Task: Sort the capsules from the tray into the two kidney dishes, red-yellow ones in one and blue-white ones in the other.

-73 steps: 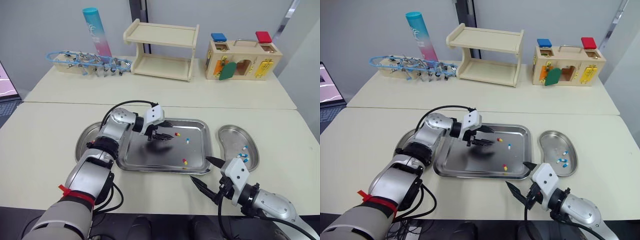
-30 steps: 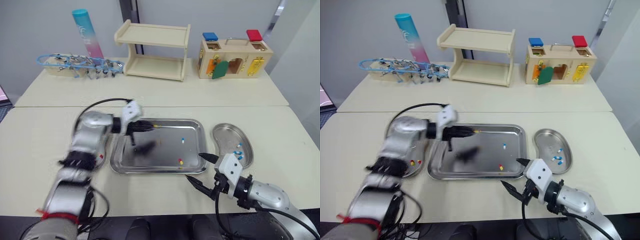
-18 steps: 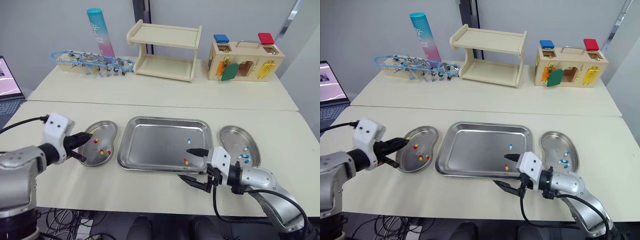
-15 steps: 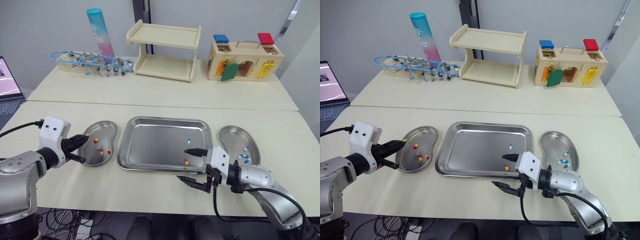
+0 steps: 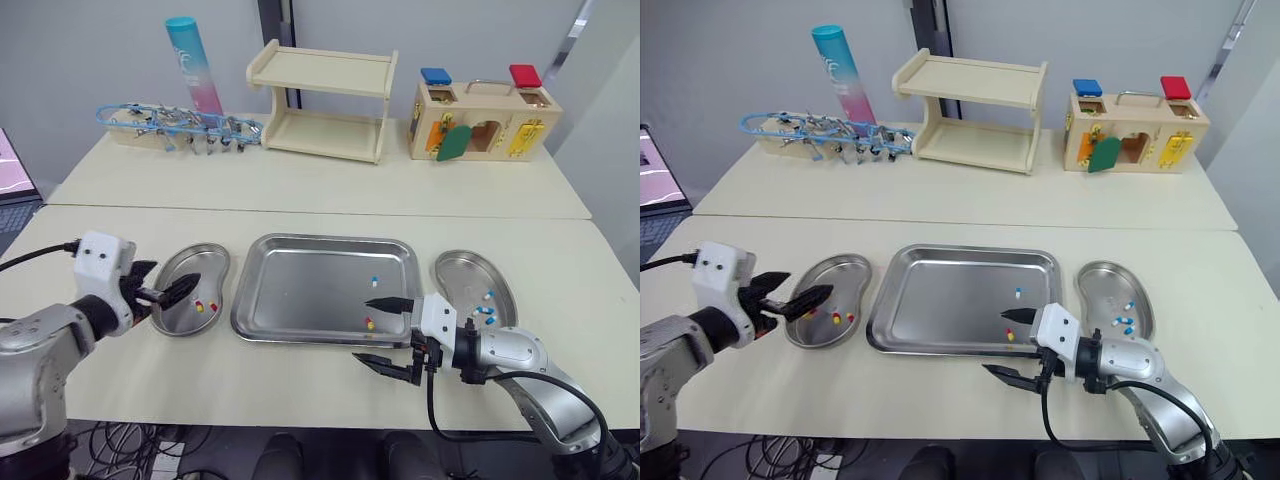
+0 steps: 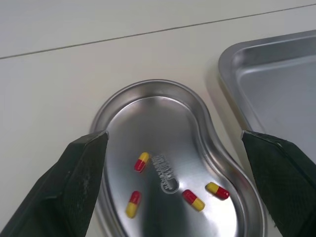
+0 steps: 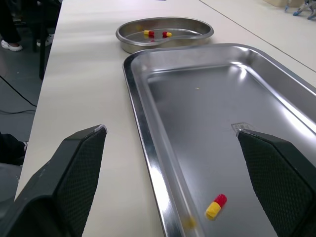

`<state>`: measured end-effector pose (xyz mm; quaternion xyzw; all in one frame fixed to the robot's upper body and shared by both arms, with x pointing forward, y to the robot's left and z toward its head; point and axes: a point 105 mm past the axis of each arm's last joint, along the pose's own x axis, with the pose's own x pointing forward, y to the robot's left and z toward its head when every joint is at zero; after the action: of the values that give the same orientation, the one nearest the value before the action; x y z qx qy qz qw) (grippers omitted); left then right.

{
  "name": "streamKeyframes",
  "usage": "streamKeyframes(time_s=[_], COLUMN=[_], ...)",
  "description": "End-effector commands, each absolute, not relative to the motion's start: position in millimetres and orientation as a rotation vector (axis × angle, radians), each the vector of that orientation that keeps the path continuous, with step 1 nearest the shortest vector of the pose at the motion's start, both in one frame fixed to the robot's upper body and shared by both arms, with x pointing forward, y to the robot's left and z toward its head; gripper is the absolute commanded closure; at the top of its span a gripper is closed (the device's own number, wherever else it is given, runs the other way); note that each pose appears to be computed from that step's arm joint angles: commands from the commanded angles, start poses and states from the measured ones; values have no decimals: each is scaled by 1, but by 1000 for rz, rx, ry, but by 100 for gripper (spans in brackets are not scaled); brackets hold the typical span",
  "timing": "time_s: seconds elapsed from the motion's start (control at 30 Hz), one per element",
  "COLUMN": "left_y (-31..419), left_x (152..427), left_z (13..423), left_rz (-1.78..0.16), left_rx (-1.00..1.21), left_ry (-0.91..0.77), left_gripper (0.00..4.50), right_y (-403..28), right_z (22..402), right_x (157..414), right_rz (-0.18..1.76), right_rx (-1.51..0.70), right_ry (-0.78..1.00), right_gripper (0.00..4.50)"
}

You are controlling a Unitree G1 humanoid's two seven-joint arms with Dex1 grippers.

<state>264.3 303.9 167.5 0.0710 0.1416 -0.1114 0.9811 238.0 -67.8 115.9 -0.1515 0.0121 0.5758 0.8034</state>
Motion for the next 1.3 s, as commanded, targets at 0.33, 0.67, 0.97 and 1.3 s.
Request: streamKeyframes(time_s=[0.33,0.67,0.97,1.3], left_y=[357,398,409,411], left_x=[207,162,148,148], left_z=[172,120,99,102], left_rz=[-189,-107,-78,-88], left_rx=[185,112,111,123], left_ry=[202,324,377,384], left_gripper=[22,10,10,10], right_y=[-90,-193,-290,-304], right_z=[126,133,130,126], right_x=[232,225,221,225], right_rz=[1247,1076,865,862], right_rx=[-410,-569,-675,-696], right_ry=[2,184,362,359], right_gripper=[0,0,0,0])
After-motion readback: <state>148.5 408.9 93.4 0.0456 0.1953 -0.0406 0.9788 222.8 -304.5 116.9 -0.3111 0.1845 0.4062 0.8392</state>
